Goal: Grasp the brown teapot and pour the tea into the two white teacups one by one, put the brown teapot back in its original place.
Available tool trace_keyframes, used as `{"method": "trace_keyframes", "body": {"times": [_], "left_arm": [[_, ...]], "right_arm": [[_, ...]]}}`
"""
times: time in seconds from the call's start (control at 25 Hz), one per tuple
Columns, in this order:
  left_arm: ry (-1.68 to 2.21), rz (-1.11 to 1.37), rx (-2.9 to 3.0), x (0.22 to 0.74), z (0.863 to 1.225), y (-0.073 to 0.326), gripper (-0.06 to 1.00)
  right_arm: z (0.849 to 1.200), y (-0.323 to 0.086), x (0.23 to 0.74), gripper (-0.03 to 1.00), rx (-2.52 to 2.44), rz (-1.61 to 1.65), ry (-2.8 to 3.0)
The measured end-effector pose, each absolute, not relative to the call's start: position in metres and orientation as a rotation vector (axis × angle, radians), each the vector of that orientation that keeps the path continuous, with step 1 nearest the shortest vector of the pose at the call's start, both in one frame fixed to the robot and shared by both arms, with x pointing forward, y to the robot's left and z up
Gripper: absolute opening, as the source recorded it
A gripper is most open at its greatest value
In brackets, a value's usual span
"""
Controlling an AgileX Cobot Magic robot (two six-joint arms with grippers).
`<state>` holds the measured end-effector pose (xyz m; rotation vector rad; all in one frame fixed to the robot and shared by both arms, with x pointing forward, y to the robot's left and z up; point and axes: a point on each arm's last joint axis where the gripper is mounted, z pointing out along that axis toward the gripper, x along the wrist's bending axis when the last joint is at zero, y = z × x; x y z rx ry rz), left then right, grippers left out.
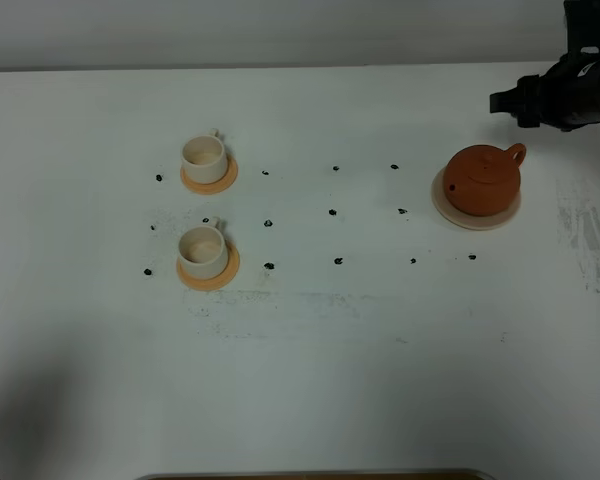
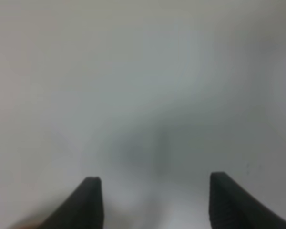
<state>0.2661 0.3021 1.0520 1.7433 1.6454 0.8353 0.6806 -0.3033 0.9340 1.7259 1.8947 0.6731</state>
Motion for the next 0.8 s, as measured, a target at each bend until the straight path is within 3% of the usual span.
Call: {"method": "trace_keyframes", "body": {"times": [0.8], "left_arm": [[1.645,0.835,1.743,0.2661,1.052,0.3021,0.46]], "right_arm": [[0.9232,-0.303,0.6769,0.51,1.645,0.573,2.041]]}}
